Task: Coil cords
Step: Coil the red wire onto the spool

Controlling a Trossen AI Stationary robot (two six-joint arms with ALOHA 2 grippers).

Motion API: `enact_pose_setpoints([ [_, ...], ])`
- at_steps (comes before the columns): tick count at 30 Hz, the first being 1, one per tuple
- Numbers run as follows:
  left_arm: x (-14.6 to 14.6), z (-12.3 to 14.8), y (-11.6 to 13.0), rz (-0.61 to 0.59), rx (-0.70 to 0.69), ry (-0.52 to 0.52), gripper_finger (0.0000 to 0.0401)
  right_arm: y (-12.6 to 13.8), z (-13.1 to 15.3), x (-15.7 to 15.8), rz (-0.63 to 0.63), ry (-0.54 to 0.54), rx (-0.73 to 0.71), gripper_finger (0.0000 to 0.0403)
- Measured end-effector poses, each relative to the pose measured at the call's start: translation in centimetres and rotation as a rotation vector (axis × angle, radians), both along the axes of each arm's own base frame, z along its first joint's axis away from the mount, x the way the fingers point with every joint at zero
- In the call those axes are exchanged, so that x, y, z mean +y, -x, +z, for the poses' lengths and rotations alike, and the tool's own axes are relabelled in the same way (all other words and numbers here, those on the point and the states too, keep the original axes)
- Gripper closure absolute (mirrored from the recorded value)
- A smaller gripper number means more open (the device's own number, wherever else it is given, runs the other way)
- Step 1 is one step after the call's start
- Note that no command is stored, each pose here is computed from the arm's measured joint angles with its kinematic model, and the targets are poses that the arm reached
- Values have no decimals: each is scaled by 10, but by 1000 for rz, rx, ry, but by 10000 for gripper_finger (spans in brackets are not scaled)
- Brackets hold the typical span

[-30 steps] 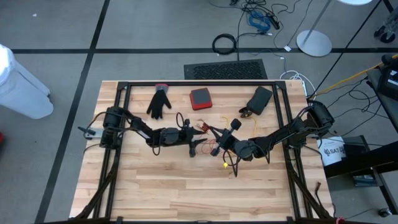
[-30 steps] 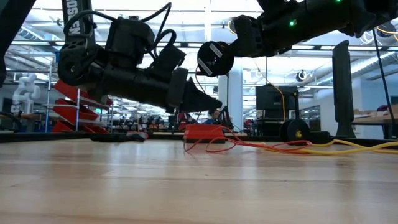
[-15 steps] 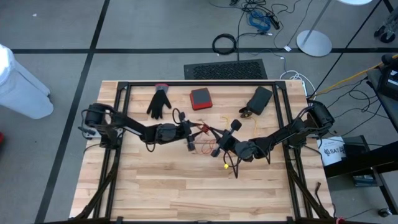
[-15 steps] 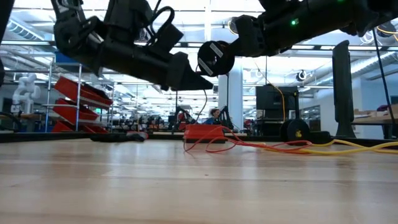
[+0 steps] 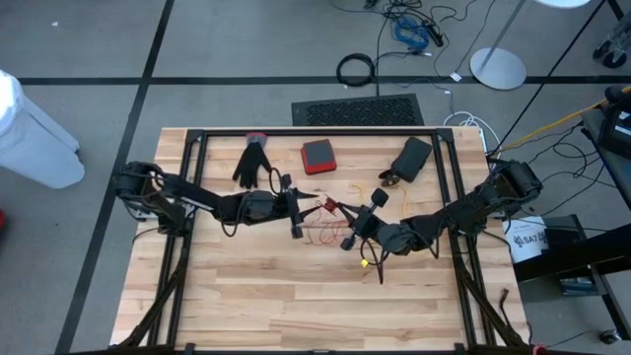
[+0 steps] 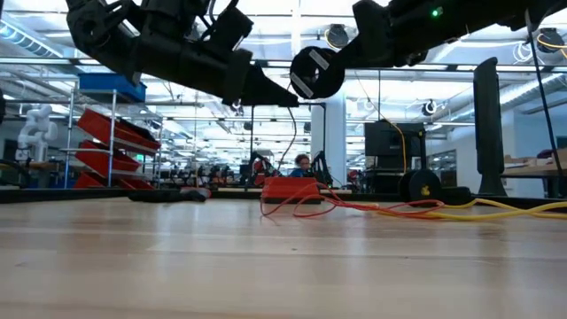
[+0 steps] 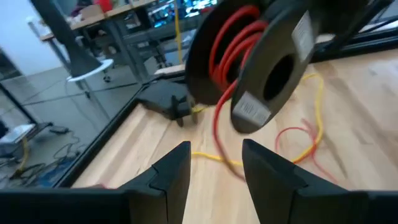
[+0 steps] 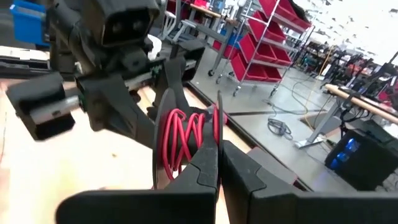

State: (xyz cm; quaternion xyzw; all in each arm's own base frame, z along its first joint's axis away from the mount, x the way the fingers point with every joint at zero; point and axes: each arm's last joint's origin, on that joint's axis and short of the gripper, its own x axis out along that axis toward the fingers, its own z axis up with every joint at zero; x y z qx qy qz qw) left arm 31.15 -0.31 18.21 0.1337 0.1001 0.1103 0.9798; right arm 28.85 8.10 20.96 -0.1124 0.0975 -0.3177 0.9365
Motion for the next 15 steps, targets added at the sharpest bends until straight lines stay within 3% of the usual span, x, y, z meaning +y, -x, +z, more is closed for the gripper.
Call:
enact_pose_setpoints([
  [15, -3, 17, 5, -100, -47, -55, 248, 0, -6, -4, 29, -34, 38, 403],
])
